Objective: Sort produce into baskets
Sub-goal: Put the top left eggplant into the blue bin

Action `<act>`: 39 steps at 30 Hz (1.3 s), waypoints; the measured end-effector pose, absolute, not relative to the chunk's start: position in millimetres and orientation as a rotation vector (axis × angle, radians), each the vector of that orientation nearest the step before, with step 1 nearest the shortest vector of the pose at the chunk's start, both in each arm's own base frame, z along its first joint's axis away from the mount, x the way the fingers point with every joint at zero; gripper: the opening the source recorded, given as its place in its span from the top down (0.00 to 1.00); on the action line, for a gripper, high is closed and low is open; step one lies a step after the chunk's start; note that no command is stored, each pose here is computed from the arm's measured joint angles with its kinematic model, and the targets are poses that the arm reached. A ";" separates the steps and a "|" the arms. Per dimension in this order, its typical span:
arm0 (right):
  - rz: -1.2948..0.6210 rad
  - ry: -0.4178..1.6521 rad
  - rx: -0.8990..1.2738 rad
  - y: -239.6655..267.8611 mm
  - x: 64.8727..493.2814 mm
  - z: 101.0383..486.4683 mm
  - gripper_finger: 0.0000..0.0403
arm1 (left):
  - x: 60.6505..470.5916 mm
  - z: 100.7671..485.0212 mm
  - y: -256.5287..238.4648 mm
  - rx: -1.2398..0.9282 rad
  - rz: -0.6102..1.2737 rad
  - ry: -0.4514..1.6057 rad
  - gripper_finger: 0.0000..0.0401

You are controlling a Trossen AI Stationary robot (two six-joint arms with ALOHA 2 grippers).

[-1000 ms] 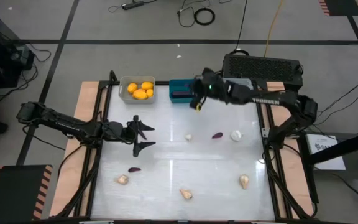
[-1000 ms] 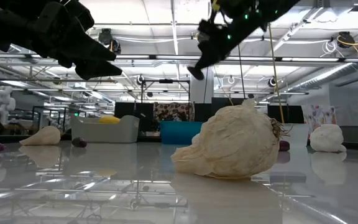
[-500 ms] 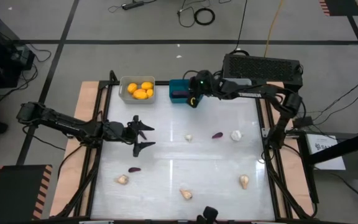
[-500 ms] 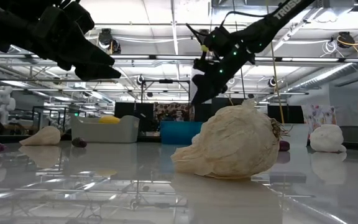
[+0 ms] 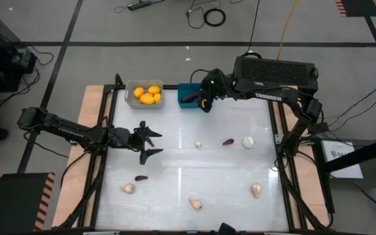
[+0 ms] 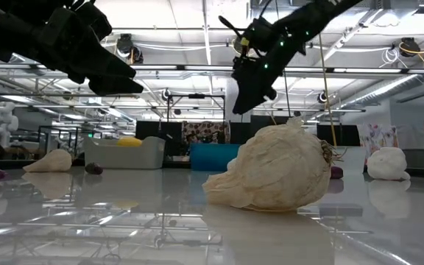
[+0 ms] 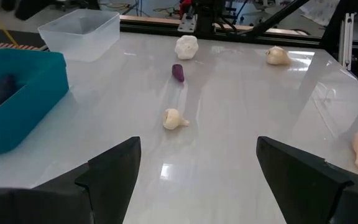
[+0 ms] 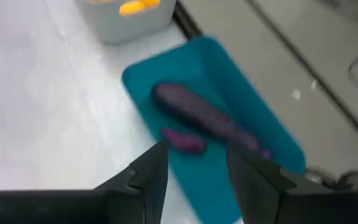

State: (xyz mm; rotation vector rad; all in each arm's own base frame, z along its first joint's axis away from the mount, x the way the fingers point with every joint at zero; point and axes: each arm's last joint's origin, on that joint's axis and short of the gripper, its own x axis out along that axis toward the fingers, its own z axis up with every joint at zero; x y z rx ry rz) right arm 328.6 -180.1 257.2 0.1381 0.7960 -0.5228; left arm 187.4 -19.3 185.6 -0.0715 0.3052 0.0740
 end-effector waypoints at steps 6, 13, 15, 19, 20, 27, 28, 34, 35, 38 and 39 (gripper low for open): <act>-0.398 0.911 0.268 -151.8 333.7 270.7 0.62 | 187.4 185.6 -19.1 -0.068 0.074 0.305 0.18; -0.273 0.826 0.299 -99.6 368.2 265.7 0.62 | 187.4 185.6 -19.1 -0.072 0.075 0.306 0.18; -0.235 0.804 0.306 -80.4 382.4 257.2 0.62 | 187.4 185.6 -19.1 -0.072 0.075 0.305 0.18; -0.248 0.695 0.346 -42.4 416.5 233.5 0.62 | 187.7 188.9 -18.0 -0.020 0.108 0.294 0.18; -0.250 0.664 0.337 -33.8 425.6 224.3 0.62 | 187.8 192.0 -17.1 0.003 0.138 0.281 0.18; -0.282 0.391 0.294 1.9 473.6 160.5 0.62 | 178.9 210.6 -7.0 0.060 0.464 0.190 0.18; -0.298 0.347 0.294 2.8 478.3 150.7 0.62 | 176.2 210.5 -5.4 0.072 0.516 0.202 0.18; -0.339 0.266 0.345 -1.4 495.2 104.7 0.62 | 162.8 207.7 3.2 0.105 0.859 0.238 0.18; -0.339 0.269 0.356 -1.9 498.1 99.9 0.62 | 161.5 207.2 4.1 0.116 0.908 0.242 0.18; -0.338 0.283 0.366 -2.0 506.2 84.9 0.62 | 159.4 205.2 5.2 0.144 0.965 0.263 0.18; -0.339 0.288 0.365 -2.0 508.5 81.4 0.62 | 159.1 204.5 5.3 0.150 0.966 0.270 0.18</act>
